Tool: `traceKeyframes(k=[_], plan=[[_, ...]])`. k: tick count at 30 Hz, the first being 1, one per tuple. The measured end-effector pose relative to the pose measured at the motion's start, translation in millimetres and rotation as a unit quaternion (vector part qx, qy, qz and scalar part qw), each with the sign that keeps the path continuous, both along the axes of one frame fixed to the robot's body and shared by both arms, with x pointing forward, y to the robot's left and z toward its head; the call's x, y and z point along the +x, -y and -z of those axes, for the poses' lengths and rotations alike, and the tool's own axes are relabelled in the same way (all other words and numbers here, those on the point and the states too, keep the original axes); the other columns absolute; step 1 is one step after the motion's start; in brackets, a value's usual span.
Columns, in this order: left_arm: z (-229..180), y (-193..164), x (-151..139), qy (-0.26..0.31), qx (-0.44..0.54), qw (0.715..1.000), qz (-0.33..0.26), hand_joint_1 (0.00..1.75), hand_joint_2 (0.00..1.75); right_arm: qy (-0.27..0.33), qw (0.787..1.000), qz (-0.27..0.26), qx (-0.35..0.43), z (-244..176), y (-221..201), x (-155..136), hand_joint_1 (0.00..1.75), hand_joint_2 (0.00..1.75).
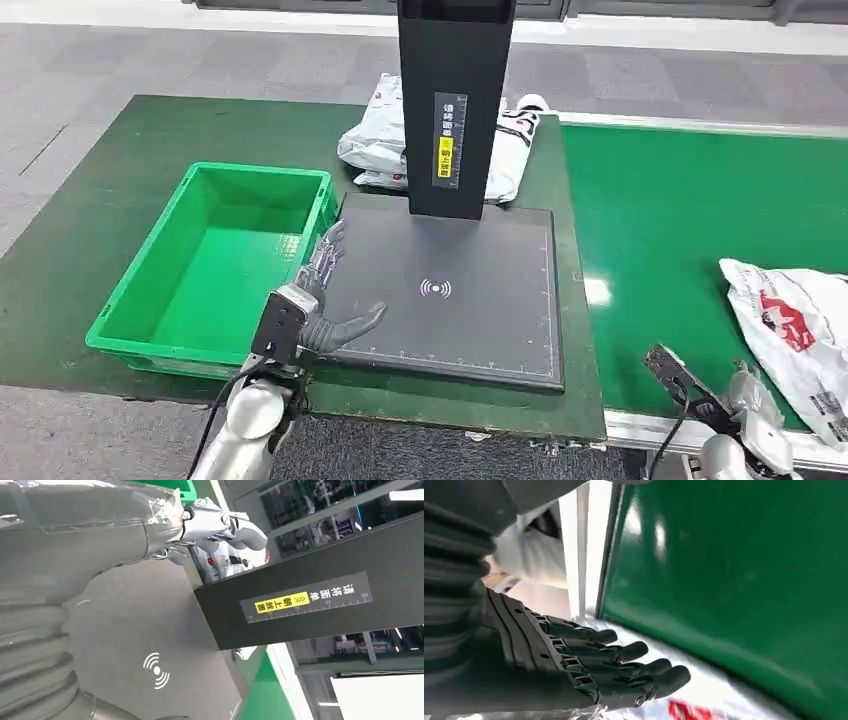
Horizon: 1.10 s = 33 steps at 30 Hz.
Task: Moved the parcel from conveyor to table for the left to box.
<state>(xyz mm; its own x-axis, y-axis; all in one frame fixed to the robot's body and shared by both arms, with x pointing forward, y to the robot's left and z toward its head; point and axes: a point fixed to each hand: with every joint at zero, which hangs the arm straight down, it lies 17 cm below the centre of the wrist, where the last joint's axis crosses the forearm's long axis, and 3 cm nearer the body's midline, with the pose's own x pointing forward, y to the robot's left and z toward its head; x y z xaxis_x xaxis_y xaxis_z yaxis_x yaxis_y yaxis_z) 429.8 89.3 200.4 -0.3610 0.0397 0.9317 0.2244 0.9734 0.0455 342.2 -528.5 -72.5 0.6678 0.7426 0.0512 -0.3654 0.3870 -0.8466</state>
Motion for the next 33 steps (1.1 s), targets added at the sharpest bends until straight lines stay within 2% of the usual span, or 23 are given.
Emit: traceKeyframes(k=[8, 20, 23, 29, 33], plan=[[4.6, -5.9, 5.7, -0.003, 0.002, 1.0, -0.007, 0.0, 1.75, -0.021, 0.999, 0.013, -0.028, 1.2, 32.5, 15.4, 0.0, 1.75], [6.2, -8.5, 6.9, -0.004, 0.003, 1.0, -0.01, 0.0, 1.75, -0.025, 0.999, 0.013, -0.041, -3.1, 39.8, 23.6, 0.0, 1.75], [6.4, -12.7, 8.3, -0.003, 0.005, 1.0, -0.017, 0.0, 1.75, -0.011, 0.998, 0.002, -0.065, -20.5, 41.8, 35.9, 0.0, 1.75], [7.7, -17.9, 9.2, -0.003, 0.008, 1.0, -0.025, 0.0, 1.75, 0.058, 0.991, 0.014, -0.117, -86.2, 65.5, 72.7, 0.0, 1.75], [7.4, -18.6, 9.1, -0.003, 0.008, 1.0, -0.026, 0.0, 1.75, 0.079, 0.988, 0.017, -0.129, -107.1, 72.9, 82.6, 0.0, 1.75]])
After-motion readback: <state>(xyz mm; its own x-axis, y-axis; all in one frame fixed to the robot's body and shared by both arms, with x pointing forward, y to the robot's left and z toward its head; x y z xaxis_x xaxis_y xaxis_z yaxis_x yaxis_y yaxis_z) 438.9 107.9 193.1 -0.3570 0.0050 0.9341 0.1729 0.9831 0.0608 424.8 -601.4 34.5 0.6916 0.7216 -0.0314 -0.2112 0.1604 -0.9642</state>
